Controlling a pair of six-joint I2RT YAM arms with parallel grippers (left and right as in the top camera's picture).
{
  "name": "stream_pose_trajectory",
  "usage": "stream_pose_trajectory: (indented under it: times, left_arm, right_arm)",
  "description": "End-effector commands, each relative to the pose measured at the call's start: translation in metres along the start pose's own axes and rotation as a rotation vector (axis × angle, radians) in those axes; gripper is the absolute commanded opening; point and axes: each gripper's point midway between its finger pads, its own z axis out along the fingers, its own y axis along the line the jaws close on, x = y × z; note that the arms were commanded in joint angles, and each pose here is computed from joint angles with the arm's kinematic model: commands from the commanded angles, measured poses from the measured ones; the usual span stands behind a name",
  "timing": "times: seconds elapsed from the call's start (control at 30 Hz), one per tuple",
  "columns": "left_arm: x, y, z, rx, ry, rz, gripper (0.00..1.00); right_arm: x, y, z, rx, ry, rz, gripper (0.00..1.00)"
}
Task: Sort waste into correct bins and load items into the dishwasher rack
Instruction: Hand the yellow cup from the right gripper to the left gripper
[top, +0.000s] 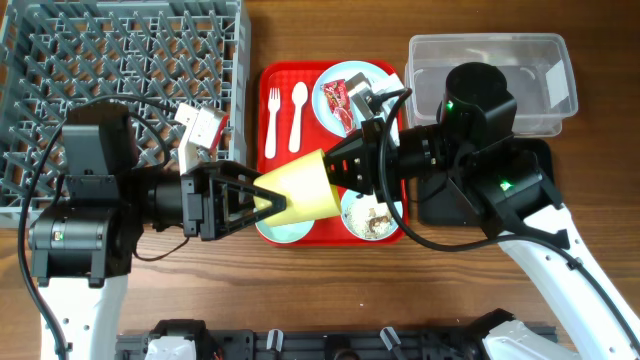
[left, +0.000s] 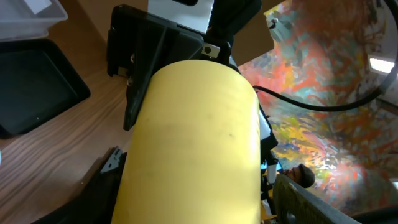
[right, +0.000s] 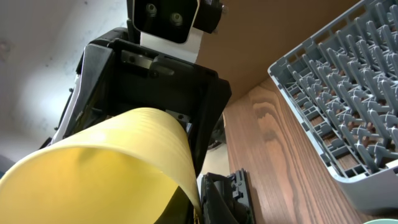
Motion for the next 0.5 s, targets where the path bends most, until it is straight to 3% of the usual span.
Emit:
stream_pose_trajectory:
  times: [0.0,0.33,0.37,0.4,0.47]
  left_arm:
    - [0.0112,-0.0158,0.0053,0.079,0.052,0.018,0.75]
    - [0.0098,-0.0148,0.0064,0.07,0.052,0.043,0.56]
    - [0.0092,-0.0129,0.0065,0.059,0.048,0.043,0.55]
    - [0.0086,-0.0114,0.0066,0.05,0.045,0.043,0.55]
    - [0.0076,-0.0088,0.0067,0.035,0.04,0.043,0.54]
  right_arm:
    - [-0.0061,-0.0065,0.0003,0.047,-0.026,-0.003,0.04]
    - [-0.0058,-0.0061,0.0008,0.045,-0.025,0.018,0.06]
    - [-0.0058,-0.0061,0.0008,0.045,-0.025,0.018,0.11]
    - [-0.0058,-0.0061,0.0008,0.045,-0.025,0.018,0.21]
    - [-0.0058,-0.0061,0.0008,0.045,-0.025,0.016,0.55]
